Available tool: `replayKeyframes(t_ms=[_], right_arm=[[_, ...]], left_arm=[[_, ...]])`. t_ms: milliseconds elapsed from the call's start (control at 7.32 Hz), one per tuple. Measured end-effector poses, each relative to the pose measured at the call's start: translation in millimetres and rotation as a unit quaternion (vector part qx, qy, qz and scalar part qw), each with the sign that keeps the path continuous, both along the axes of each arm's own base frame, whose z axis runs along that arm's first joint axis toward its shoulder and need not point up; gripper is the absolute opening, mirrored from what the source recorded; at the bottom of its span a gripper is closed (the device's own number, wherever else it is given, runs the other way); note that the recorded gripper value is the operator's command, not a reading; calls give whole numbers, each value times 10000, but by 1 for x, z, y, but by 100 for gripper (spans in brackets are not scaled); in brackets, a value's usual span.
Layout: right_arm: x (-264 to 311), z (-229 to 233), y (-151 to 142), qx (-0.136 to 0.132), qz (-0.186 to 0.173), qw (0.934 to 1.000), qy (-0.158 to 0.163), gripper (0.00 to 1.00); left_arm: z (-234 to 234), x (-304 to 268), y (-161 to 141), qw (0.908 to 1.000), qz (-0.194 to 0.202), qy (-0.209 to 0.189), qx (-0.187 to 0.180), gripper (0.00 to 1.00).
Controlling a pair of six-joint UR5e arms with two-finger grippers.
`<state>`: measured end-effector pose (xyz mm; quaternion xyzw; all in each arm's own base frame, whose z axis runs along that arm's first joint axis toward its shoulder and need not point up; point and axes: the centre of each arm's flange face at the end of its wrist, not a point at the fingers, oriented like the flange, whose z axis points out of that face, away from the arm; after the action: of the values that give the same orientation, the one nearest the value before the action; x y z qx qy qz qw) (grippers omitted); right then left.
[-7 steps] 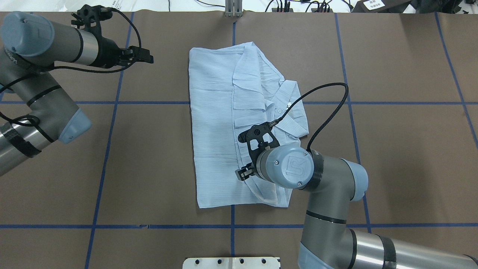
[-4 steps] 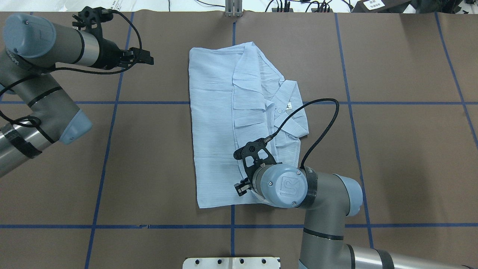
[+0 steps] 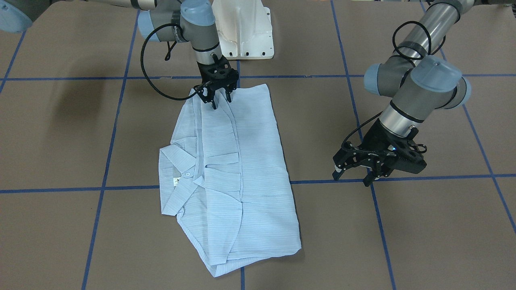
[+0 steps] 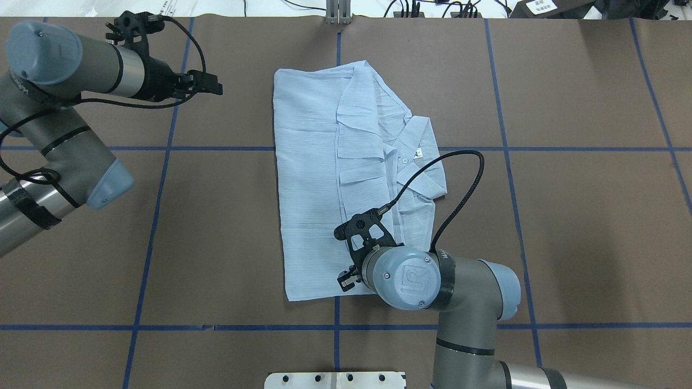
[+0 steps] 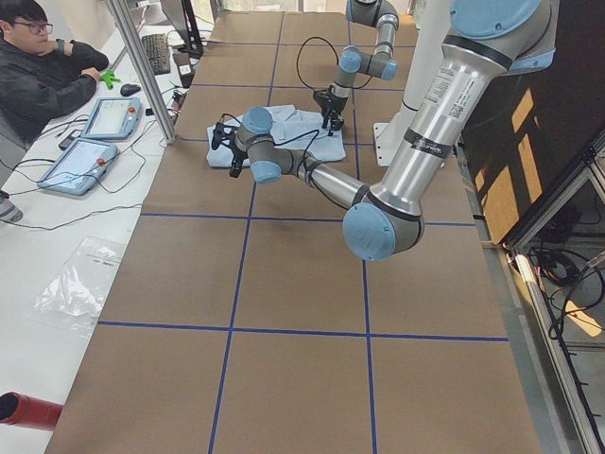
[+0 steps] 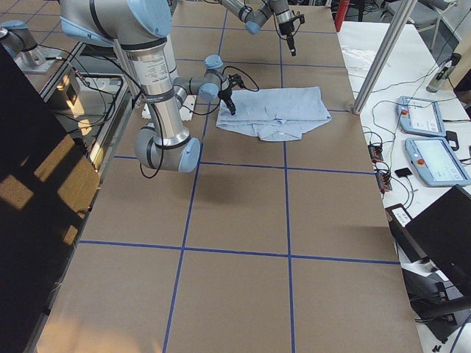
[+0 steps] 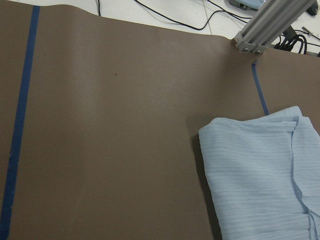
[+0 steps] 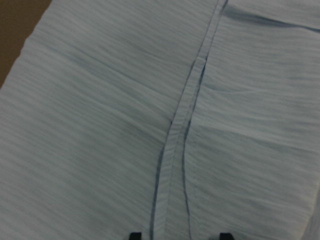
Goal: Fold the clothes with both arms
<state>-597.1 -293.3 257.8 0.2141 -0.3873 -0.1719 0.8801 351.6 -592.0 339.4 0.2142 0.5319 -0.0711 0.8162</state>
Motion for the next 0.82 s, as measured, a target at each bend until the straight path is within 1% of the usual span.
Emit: replayKeyframes(t_ms=[137, 273, 410, 820], right_arm=[[0, 1, 0, -1, -1, 10000, 10, 28], [0, 2, 0, -3, 1, 10000, 24, 13], [0, 3, 0, 0, 8, 10000, 30, 0], [3, 2, -4, 15, 66, 10000, 16, 0]], left_arm=[[0, 0, 0, 10000, 3, 0, 0, 100], [0, 1, 0, 10000, 4, 2, 0, 100], [-1, 1, 0, 10000, 6, 4, -2, 100], [-1, 2, 1, 10000, 10, 3, -6, 100]])
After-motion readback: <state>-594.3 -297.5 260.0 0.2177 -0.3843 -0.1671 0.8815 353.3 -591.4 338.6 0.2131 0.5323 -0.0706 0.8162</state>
